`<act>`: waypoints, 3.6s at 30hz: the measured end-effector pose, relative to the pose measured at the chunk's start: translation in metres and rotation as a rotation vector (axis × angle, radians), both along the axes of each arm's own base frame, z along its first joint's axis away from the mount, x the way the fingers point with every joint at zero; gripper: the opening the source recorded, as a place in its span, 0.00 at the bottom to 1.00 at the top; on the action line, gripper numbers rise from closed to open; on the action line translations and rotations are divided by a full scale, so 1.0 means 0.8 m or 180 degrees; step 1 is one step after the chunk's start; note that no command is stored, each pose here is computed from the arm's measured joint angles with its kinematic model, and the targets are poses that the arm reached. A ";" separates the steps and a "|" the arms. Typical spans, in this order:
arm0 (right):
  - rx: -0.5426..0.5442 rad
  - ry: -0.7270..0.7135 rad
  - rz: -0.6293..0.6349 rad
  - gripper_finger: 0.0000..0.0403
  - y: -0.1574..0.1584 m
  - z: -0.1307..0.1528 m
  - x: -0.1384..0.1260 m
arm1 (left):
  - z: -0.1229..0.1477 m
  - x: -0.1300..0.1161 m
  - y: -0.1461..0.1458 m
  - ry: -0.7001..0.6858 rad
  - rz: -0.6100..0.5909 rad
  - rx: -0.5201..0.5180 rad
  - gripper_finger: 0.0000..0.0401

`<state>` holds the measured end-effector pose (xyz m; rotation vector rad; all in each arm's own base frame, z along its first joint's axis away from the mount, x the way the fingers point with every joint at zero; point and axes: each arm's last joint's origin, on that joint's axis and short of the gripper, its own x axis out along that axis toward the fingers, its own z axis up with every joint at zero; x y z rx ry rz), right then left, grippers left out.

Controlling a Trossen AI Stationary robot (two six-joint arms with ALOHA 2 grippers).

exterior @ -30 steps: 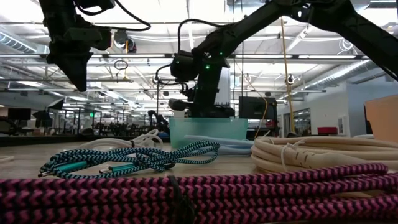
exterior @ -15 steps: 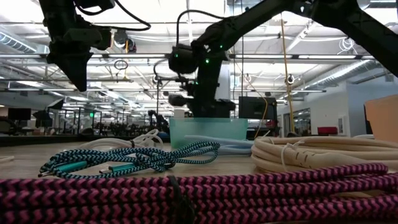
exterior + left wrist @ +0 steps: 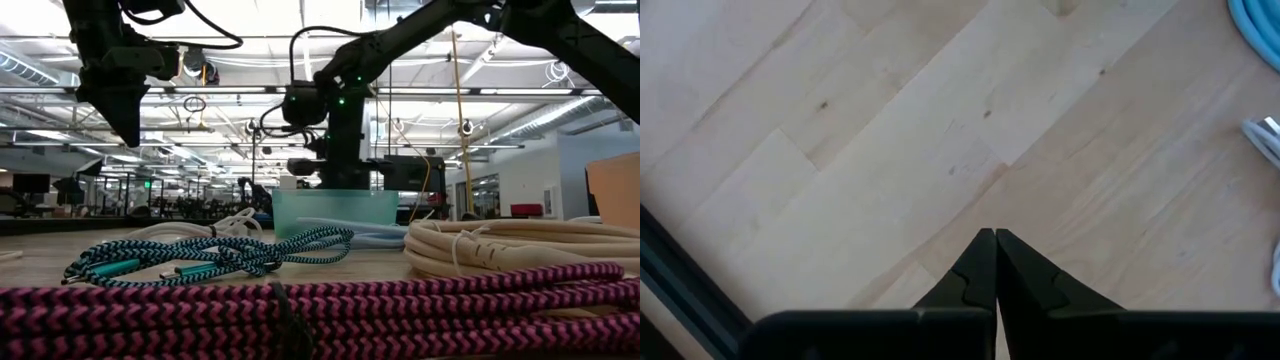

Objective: Pick & Place USB Port
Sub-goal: Put the black charger cable into the blue bin, then put the pink charger cable into the blue bin

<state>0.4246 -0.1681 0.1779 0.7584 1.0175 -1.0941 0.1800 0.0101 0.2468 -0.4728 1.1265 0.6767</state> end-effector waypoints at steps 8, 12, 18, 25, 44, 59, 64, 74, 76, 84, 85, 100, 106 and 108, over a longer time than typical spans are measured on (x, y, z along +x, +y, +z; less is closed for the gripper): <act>0.0067 -0.0037 -0.0026 0.00 -0.007 -0.003 -0.001 | 0.000 -0.001 0.000 0.0015 0.0002 -0.0005 0.01; 0.0075 -0.0035 -0.0027 0.00 -0.009 -0.014 0.002 | 0.000 -0.001 0.000 0.0017 -0.0005 -0.0004 0.01; 0.0170 -0.0032 -0.0032 0.00 -0.011 -0.028 0.005 | 0.000 -0.001 0.000 0.0020 -0.0006 -0.0010 0.01; 0.0024 -0.0340 0.0059 0.00 -0.015 -0.025 0.017 | 0.000 -0.001 0.000 0.0026 -0.0009 -0.0024 0.01; 0.0135 -0.0686 0.0265 0.00 -0.006 -0.021 0.032 | -0.001 -0.003 0.000 0.0096 -0.0018 0.0050 0.01; 0.0287 -0.0867 0.0394 0.00 -0.003 -0.035 0.042 | -0.001 -0.003 0.000 0.0095 -0.0022 0.0051 0.01; 0.0163 -0.0981 0.0411 0.00 0.003 -0.009 0.041 | -0.001 -0.003 0.000 0.0092 -0.0023 0.0051 0.01; -0.0061 -0.1298 0.0484 0.00 0.024 0.065 0.031 | 0.000 -0.001 0.000 0.0026 -0.0022 0.0052 0.01; -0.0062 -0.1334 0.0536 0.00 0.034 0.077 0.029 | 0.000 0.000 0.000 0.0002 -0.0020 0.0051 0.01; -0.0016 -0.1399 0.0770 0.00 0.079 0.106 0.026 | 0.000 0.000 0.000 -0.0013 0.0022 -0.0023 0.01; -0.0004 -0.1394 0.0812 0.00 0.087 0.108 0.026 | 0.000 0.000 0.000 -0.0015 0.0028 -0.0045 0.01; 0.0354 -0.1496 0.1297 0.00 0.170 0.111 0.038 | -0.001 0.000 -0.002 -0.0019 -0.0002 -0.0195 0.01; 0.0419 -0.1516 0.1366 0.00 0.193 0.112 0.039 | -0.001 0.000 -0.003 -0.0025 -0.0008 -0.0300 0.01; 0.0482 -0.1526 0.1419 0.00 0.199 0.112 0.039 | -0.001 0.000 -0.004 -0.0025 -0.0015 -0.0325 0.01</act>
